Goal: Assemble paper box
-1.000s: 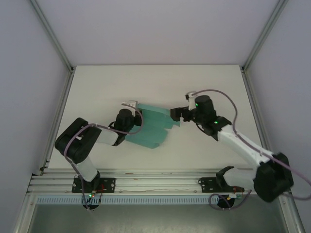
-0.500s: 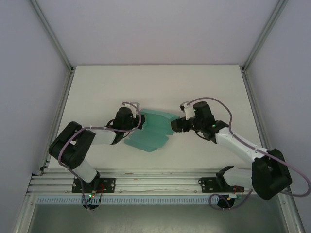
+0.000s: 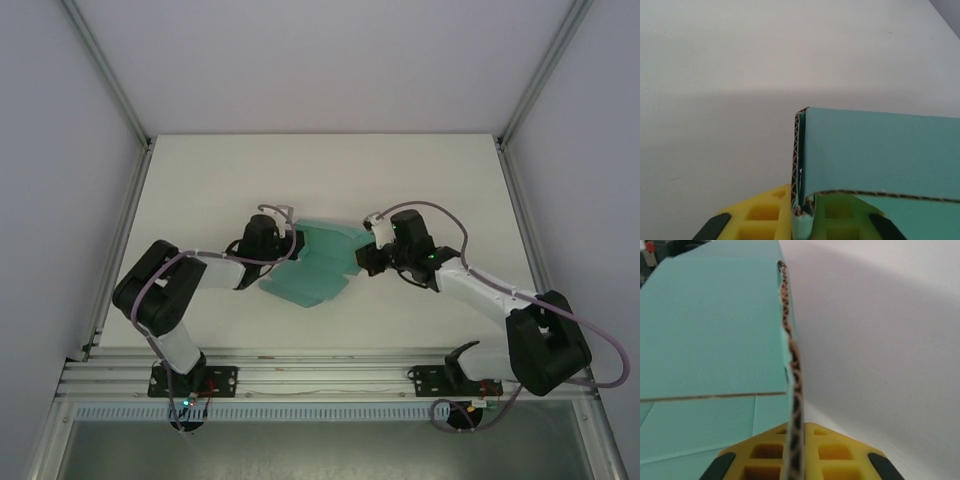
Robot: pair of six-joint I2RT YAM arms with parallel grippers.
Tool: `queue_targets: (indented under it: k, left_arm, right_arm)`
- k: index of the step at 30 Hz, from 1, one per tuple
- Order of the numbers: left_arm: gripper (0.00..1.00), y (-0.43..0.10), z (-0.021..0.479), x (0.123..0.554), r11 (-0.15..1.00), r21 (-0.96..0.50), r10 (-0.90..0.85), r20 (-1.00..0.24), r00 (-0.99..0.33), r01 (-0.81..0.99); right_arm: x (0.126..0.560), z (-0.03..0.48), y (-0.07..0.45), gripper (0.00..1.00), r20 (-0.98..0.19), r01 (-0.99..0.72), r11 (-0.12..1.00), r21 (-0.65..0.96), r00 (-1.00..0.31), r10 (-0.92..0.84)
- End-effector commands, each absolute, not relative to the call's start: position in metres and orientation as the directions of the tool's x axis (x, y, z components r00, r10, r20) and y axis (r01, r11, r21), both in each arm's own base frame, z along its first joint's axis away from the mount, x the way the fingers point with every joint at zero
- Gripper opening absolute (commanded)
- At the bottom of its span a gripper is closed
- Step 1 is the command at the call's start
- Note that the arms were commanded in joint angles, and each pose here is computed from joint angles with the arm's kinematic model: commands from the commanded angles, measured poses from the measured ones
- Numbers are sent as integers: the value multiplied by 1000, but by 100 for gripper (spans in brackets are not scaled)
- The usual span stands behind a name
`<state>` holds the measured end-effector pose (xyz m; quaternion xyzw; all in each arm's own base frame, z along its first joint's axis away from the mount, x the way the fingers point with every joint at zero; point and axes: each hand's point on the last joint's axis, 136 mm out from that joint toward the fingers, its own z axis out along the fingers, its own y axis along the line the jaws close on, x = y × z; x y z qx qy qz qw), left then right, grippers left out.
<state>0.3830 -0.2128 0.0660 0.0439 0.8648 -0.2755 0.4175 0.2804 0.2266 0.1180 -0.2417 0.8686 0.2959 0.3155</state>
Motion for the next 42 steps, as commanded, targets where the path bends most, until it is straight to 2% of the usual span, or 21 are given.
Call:
queue_targets:
  k: [1, 12, 17, 20, 24, 29, 32, 37, 38, 39, 40, 42]
  left_arm:
    - [16, -212, 49, 381, 849, -436, -130, -718, -684, 297]
    - [19, -212, 45, 390, 852, -432, -138, -730, -670, 296]
    - [13, -208, 44, 403, 875, -404, -151, -749, -646, 265]
    - [0, -192, 39, 409, 925, -334, -153, -761, -630, 179]
    - [0, -156, 36, 407, 991, -136, -120, -801, -587, -16]
    - [0, -122, 34, 400, 973, 52, -91, -810, -579, -225]
    - [0, -122, 27, 397, 968, 50, -107, -801, -588, -244]
    - [0, -139, 27, 400, 986, 30, -82, -778, -623, -166]
    - [2, -148, 30, 400, 993, 0, -72, -778, -624, -114]
    - [17, -157, 35, 399, 997, -37, -69, -780, -622, -65]
    - [28, -163, 40, 397, 996, -77, -83, -779, -621, -37]
    - [31, -176, 55, 395, 988, -150, -101, -789, -606, 31]
  right_arm:
    - [282, 118, 229, 7, -696, -624, 702, 342, -671, -257]
    - [281, 115, 229, 2, -679, -626, 701, 342, -680, -276]
    - [280, 113, 228, 0, -667, -624, 704, 338, -687, -288]
    - [283, 113, 222, 0, -663, -595, 737, 321, -697, -274]
    - [284, 116, 211, 0, -665, -556, 788, 263, -697, -270]
    - [283, 119, 203, 0, -673, -518, 837, 174, -684, -283]
    - [284, 117, 201, 0, -671, -500, 852, 157, -687, -279]
    - [290, 113, 198, 0, -668, -479, 869, 128, -689, -281]
    - [290, 112, 198, 0, -669, -483, 866, 127, -687, -285]
    - [290, 111, 199, 0, -666, -493, 861, 122, -684, -297]
    - [290, 110, 199, 0, -665, -501, 858, 116, -680, -307]
    - [288, 105, 201, 0, -656, -531, 841, 103, -672, -344]
